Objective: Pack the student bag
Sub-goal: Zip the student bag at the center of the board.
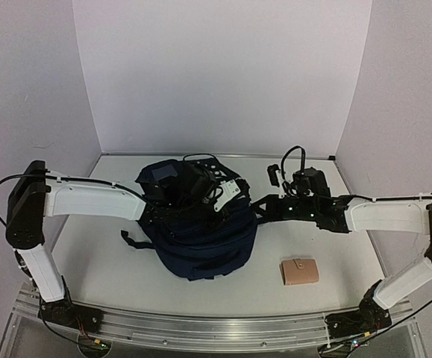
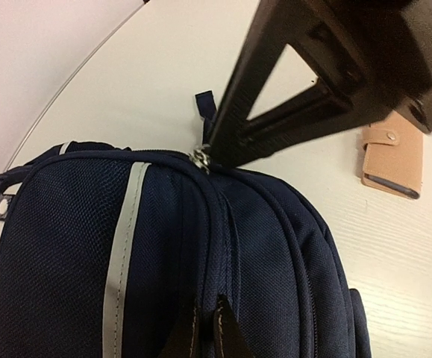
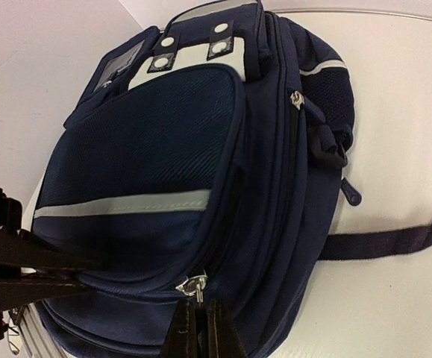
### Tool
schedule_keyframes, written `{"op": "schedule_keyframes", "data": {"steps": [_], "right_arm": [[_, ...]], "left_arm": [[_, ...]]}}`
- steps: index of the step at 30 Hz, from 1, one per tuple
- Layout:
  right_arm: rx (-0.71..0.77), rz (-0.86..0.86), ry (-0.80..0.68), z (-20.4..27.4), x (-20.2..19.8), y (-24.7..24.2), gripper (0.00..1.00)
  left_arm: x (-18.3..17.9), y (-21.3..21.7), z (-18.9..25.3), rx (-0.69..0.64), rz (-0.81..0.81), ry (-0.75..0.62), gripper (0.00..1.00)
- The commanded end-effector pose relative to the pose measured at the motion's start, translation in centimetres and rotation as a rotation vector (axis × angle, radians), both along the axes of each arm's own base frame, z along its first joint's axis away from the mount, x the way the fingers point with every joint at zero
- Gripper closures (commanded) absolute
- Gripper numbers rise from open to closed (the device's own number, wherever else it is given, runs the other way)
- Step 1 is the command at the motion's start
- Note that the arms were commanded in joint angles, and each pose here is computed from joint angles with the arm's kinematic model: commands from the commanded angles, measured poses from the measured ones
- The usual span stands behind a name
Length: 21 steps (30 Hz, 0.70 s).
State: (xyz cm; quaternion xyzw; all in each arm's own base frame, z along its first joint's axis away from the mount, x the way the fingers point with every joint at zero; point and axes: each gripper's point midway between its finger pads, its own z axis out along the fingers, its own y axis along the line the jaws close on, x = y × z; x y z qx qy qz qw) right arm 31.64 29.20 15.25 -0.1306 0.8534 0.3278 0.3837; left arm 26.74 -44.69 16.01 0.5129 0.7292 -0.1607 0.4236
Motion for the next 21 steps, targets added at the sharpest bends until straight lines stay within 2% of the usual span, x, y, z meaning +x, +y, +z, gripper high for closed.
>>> {"op": "schedule_keyframes", "data": {"steps": [1,8,17,19,21], "right_arm": [[0.022,-0.043,-0.101,2.7,4.0,-0.6,1.00],[-0.016,0.125,-0.084,1.0,5.6,3.3,1.00],[-0.022,0.160,-0.112,0.6,9.0,6.2,1.00],[-0.010,0.166,-0.118,1.1,9.3,6.5,0.83],[-0.002,0.168,-0.127,1.6,9.6,6.8,0.68]], "left_arm": [[-2.9,5.0,-3.1,0.107,0.056,0.133,1.00],[-5.8,6.6,-4.2,0.098,0.006,0.238,1.00],[-7.3,7.7,-5.6,0.107,0.009,0.317,1.00],[-6.8,8.0,-5.1,0.087,0.060,0.316,0.94],[-6.2,8.2,-4.0,0.035,0.138,0.336,0.70]]}}
